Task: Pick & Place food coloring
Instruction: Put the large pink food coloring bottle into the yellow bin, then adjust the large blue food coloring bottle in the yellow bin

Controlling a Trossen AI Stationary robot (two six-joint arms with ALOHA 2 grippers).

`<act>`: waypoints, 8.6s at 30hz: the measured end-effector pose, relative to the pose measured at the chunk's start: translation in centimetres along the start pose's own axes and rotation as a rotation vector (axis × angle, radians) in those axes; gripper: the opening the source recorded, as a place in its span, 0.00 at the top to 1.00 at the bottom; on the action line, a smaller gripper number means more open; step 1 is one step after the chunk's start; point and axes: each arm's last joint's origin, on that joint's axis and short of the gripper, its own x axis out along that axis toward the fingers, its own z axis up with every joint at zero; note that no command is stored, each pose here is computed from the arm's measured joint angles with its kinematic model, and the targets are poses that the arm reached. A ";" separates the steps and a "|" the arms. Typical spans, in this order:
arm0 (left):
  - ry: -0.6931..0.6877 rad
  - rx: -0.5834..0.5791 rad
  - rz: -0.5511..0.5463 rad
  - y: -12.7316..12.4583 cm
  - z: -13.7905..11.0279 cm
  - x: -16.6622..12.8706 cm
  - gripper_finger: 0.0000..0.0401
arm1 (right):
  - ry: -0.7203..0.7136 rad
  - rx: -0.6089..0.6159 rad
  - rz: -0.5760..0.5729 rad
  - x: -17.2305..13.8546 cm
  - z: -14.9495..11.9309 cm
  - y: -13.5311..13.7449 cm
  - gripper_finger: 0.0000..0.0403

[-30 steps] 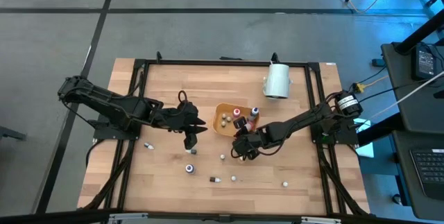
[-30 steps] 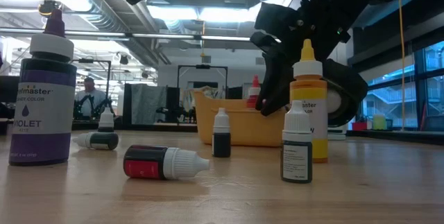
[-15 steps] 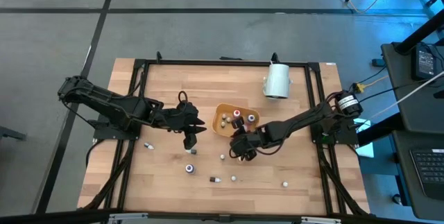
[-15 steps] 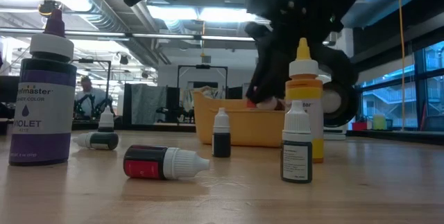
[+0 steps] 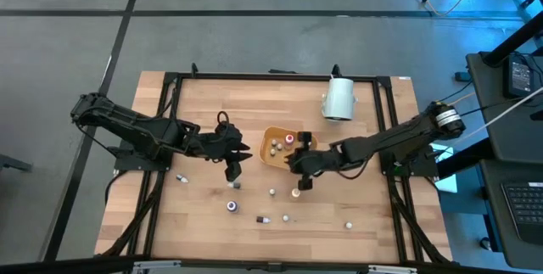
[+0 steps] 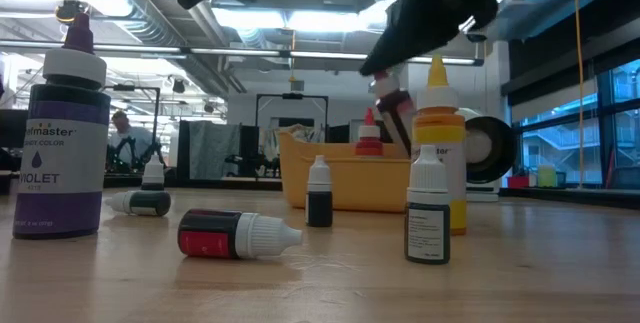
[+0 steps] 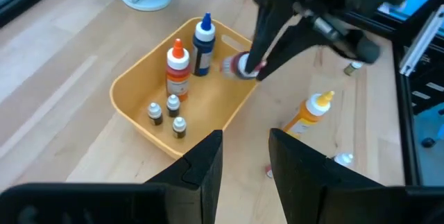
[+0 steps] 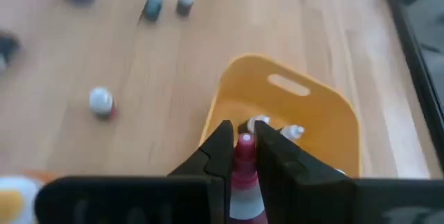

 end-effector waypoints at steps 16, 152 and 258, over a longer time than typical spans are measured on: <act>-0.031 -0.002 0.042 0.1 0.1 0.0 0.72 | -0.268 0.401 -0.207 -0.4 -5.6 -1.0 0.88; -0.030 0.050 0.038 0.1 0.1 0.0 0.72 | 0.532 -0.355 0.307 7.9 -3.6 -1.5 0.62; -0.015 0.103 0.027 0.1 0.0 0.0 0.72 | 0.587 -0.742 0.402 9.5 -2.6 -2.3 0.69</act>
